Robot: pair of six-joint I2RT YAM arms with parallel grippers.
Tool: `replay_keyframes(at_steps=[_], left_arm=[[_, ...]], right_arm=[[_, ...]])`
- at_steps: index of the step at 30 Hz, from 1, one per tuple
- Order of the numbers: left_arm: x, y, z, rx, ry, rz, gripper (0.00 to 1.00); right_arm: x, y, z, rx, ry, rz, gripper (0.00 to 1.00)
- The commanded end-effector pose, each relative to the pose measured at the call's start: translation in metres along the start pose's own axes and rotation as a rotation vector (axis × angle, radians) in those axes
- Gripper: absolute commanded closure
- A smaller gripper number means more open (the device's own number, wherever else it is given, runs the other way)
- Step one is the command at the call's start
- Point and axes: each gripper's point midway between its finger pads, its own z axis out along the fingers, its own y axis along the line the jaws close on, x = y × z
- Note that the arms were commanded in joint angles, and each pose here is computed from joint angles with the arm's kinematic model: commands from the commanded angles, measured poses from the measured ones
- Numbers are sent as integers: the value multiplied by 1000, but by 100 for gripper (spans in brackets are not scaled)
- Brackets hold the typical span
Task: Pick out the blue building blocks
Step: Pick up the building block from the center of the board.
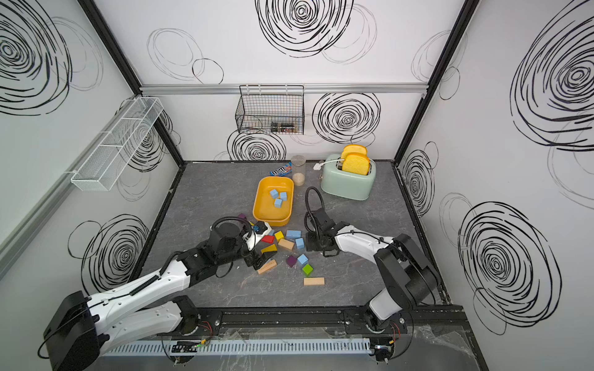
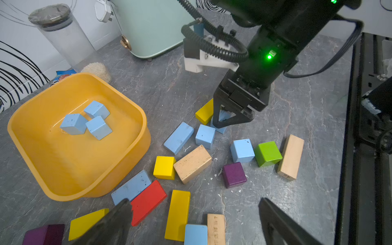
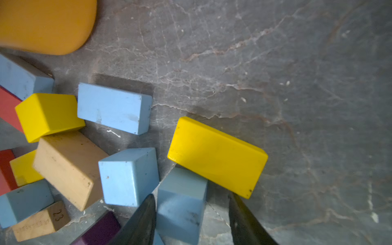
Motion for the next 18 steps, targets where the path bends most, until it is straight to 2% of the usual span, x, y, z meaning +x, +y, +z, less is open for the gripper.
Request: replay_keyframes(at_steps=[1,12,15,18], left_arm=[[-9,5,0,-19,-33,10,4],[-9,6,0,-22,-33,11,4],[-9,7,0,-24,-30,10,4],[-8,8,0,-28,-26,11,4]], right_arm=[[9,-9,4,53,33,-4,44],[2,-12,4,95,21,-35,49],[3,-12,5,104,23,-46,57],[2,-13,6,111,22,-53,58]])
